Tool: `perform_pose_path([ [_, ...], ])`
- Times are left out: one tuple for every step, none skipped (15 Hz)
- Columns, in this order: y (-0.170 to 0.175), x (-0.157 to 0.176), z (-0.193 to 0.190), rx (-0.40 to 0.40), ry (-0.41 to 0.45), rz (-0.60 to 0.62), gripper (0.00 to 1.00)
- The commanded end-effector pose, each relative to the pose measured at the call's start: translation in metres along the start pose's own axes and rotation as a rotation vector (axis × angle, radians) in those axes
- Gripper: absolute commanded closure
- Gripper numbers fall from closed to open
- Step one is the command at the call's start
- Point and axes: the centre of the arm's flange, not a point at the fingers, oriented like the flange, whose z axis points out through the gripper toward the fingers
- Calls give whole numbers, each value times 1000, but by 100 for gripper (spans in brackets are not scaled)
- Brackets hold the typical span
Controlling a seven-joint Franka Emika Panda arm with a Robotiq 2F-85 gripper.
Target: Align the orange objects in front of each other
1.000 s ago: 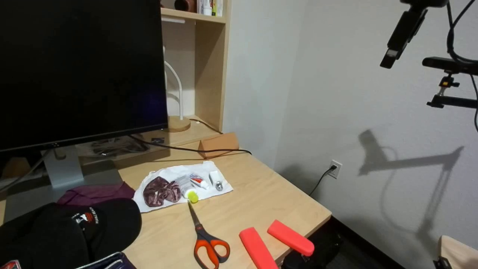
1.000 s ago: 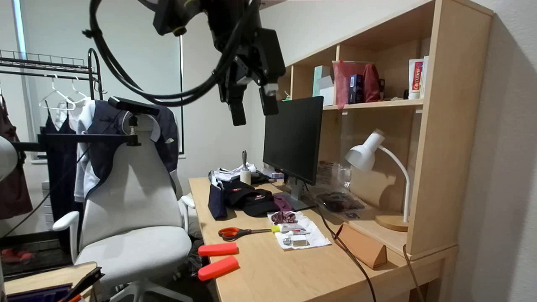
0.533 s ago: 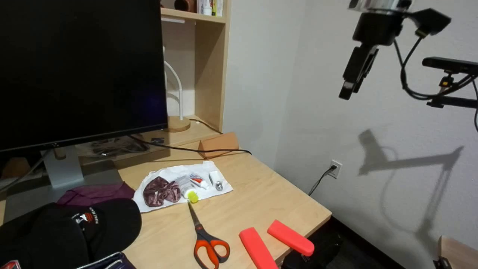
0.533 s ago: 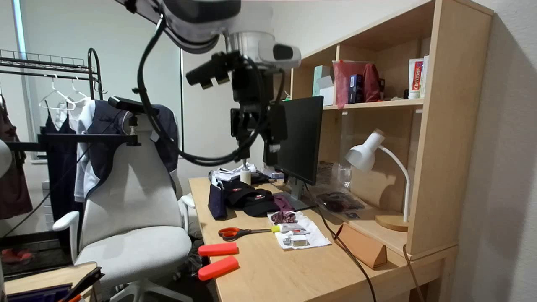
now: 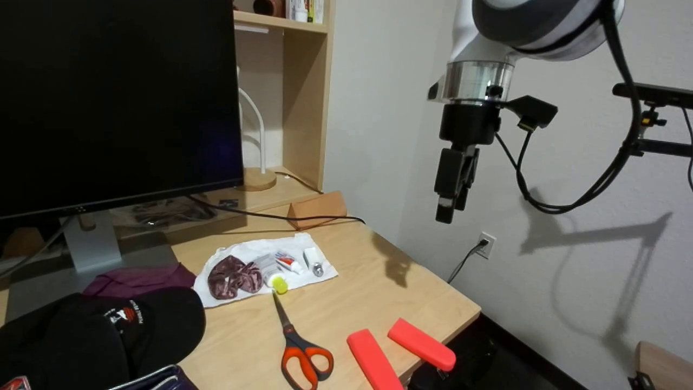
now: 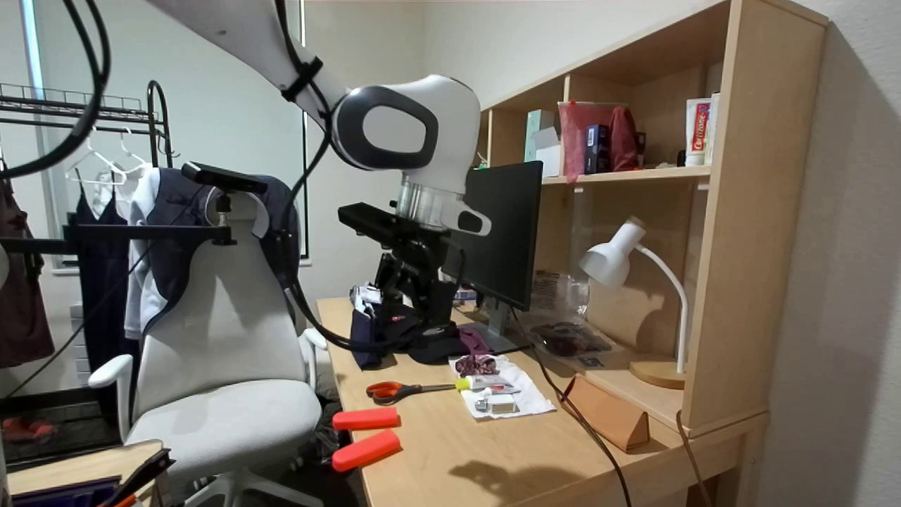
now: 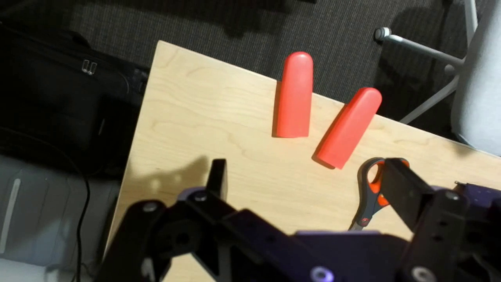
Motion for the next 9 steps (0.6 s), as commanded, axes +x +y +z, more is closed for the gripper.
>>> perform_pose_path([
  [0, 3, 1, 0, -3, -3, 0],
  [1, 3, 1, -1, -1, -5, 0],
  [2, 4, -1, -1, 2, -6, 0],
  [-2, 8, 4, -6, -9, 0, 0],
  [-4, 9, 12, -12, -18, 12, 0],
  [-8, 8, 24, -8, -26, 18, 0],
  [-11, 4, 34, 4, -35, 19, 0],
  [-16, -1, 50, 9, -38, 12, 0],
  [-21, -5, 63, 14, -37, 3, 0],
])
